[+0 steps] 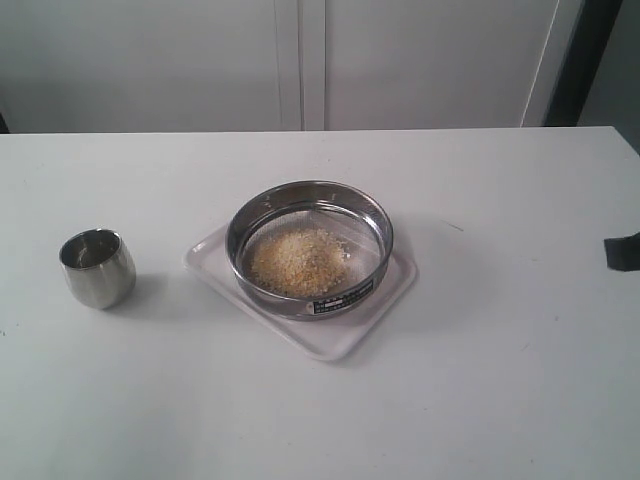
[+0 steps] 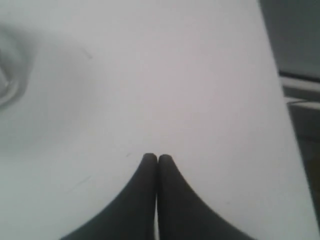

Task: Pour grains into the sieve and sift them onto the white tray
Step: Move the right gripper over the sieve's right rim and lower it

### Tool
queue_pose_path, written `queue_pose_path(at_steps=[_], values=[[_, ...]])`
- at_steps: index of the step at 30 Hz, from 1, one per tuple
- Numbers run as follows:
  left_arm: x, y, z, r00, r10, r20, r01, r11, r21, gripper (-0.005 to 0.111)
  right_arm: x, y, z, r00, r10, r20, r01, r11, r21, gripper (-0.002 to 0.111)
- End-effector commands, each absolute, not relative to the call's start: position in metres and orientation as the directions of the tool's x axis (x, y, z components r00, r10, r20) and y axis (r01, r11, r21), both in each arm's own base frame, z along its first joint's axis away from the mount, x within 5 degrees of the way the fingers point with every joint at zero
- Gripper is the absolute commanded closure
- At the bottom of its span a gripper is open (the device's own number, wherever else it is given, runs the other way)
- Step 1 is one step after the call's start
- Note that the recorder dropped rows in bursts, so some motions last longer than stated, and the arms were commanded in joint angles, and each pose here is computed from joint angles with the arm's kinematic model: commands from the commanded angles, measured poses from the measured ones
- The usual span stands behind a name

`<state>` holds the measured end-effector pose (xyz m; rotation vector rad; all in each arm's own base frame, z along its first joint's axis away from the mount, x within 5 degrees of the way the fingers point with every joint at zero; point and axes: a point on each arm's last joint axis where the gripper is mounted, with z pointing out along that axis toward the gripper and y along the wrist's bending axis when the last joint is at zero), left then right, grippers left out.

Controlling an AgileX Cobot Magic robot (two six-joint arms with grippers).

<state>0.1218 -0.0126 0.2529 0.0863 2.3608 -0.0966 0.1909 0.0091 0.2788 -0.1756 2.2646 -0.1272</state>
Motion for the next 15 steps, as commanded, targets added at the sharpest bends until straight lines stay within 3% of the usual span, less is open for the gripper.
queue_pose_path(at_steps=[1,4,8,15], values=[[0.120,-0.013,0.252,-0.716,0.019,-0.698,0.083,0.995,-0.058,0.107,0.198,0.030,0.272,-0.732,-0.226,-0.642,-0.283,0.959,-0.015,0.108],[0.120,-0.013,0.252,-0.716,0.019,-0.698,0.083,0.995,-0.058,0.107,0.205,0.042,0.267,-0.761,-0.277,-0.587,-0.390,0.918,0.072,0.108],[0.120,-0.013,0.252,-0.716,0.019,-0.698,0.083,0.995,-0.058,0.107,0.215,0.054,0.268,-0.790,-0.271,-0.549,-0.435,0.879,0.193,0.108],[0.120,-0.013,0.252,-0.716,0.019,-0.698,0.083,0.995,-0.058,0.107,0.235,0.078,0.276,-0.761,-0.336,-0.556,-0.515,0.833,0.202,0.108]])
